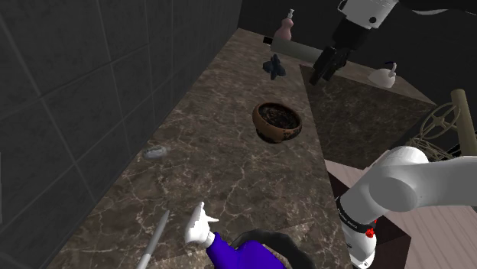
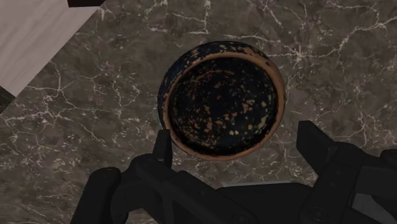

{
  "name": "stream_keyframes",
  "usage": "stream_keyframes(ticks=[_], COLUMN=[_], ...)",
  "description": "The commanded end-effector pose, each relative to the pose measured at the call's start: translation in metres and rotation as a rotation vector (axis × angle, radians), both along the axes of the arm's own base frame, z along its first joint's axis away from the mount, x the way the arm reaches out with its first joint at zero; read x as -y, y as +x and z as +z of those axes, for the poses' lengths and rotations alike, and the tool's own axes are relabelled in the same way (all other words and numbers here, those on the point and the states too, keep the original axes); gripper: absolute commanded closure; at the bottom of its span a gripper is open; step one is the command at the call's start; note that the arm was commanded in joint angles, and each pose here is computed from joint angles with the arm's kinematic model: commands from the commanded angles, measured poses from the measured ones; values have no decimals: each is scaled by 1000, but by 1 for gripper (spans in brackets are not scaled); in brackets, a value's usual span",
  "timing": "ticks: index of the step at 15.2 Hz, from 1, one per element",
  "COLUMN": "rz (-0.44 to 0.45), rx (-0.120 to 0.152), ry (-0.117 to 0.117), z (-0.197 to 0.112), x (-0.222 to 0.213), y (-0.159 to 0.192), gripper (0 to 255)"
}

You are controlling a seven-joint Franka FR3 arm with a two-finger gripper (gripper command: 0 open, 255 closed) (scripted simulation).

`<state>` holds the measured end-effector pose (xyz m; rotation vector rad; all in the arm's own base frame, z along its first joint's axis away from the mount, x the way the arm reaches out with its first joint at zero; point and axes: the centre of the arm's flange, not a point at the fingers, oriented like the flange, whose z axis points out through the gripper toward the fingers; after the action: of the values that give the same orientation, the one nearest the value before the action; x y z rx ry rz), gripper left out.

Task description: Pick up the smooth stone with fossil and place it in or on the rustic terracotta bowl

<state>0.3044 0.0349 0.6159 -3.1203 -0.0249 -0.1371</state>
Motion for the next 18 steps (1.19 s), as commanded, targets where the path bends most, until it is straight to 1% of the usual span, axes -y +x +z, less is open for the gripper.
stream_keyframes(ticks=[1, 18], rz=[0, -82], rx=[0, -80], ry=[0, -8], z=[0, -84], x=[0, -198], y=[0, 81], gripper=[0, 0])
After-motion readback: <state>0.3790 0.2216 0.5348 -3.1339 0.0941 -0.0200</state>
